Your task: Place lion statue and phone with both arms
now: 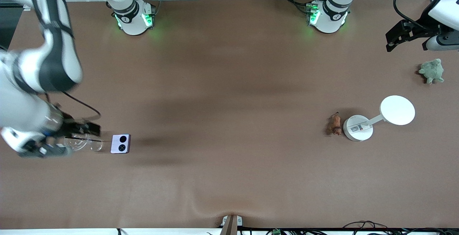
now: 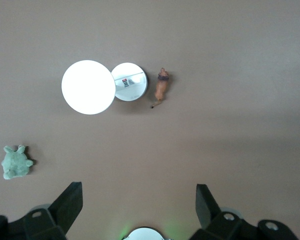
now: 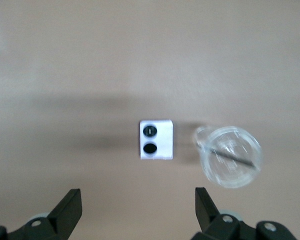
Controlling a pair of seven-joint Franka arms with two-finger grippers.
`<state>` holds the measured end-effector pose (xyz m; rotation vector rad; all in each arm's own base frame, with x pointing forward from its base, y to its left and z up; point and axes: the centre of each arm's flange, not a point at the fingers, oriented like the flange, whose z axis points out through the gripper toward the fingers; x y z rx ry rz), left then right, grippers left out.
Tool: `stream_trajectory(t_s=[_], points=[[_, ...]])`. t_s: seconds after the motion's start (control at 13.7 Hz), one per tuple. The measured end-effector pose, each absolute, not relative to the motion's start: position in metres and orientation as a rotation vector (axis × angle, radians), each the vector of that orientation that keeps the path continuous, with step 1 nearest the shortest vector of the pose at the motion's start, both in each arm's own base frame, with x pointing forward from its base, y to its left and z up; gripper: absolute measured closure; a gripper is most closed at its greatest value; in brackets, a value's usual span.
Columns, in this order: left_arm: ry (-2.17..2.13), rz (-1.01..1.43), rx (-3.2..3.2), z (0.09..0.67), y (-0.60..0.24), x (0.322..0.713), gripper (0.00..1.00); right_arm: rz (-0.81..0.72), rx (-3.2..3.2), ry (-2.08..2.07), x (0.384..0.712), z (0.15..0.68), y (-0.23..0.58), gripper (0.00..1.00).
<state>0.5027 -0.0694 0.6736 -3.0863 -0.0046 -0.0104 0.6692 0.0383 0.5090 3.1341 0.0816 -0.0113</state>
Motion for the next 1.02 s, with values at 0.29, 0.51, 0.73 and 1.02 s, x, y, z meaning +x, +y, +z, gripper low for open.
stream_trajectory(t_s=[0.29,0.51,0.73,1.02], points=[[-0.011,-0.004,-3.088,0.672,-0.067,0.502,0.00,-0.036,3.151,0.050,0.614,0.586,0.001,0.00],[-0.017,0.012,-3.088,0.667,-0.065,0.503,0.00,-0.054,3.165,-0.017,0.575,0.617,-0.030,0.00],[-0.020,0.044,-3.086,0.657,-0.064,0.509,0.00,-0.123,3.173,-0.052,0.543,0.635,-0.041,0.00],[-0.039,0.079,-3.085,0.645,-0.057,0.516,0.00,-0.147,3.173,-0.075,0.533,0.639,-0.043,0.00]])
